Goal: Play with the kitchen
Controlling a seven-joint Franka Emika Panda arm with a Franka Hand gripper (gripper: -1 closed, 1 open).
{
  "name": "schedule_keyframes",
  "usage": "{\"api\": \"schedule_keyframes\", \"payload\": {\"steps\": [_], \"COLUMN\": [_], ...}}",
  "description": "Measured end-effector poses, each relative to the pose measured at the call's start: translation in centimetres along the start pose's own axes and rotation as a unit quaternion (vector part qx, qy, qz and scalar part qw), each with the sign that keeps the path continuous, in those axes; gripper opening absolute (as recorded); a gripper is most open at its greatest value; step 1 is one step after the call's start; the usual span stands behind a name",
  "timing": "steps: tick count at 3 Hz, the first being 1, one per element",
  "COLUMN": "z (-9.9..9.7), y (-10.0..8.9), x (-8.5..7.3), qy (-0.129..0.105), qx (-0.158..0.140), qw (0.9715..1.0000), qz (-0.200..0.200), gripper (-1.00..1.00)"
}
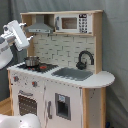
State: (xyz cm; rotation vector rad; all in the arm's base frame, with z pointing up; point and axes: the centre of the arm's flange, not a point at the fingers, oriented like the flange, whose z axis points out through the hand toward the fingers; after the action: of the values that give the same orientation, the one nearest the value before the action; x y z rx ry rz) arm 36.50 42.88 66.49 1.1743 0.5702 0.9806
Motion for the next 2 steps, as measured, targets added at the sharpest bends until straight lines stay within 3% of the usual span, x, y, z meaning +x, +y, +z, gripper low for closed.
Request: {"api": "schedule_keyframes", "payload": {"steps": [1,2], "z": [-4.4,-8.2], "y": [-2.5,-2.3], "x": [1.8,2.2], "qy": [0.044,0.079], "qx": [-0.012,-0.022], "qw": [0.9974,0.9924], "qz": [-0.056,-0.092], "gripper": [1.00,1.00]}}
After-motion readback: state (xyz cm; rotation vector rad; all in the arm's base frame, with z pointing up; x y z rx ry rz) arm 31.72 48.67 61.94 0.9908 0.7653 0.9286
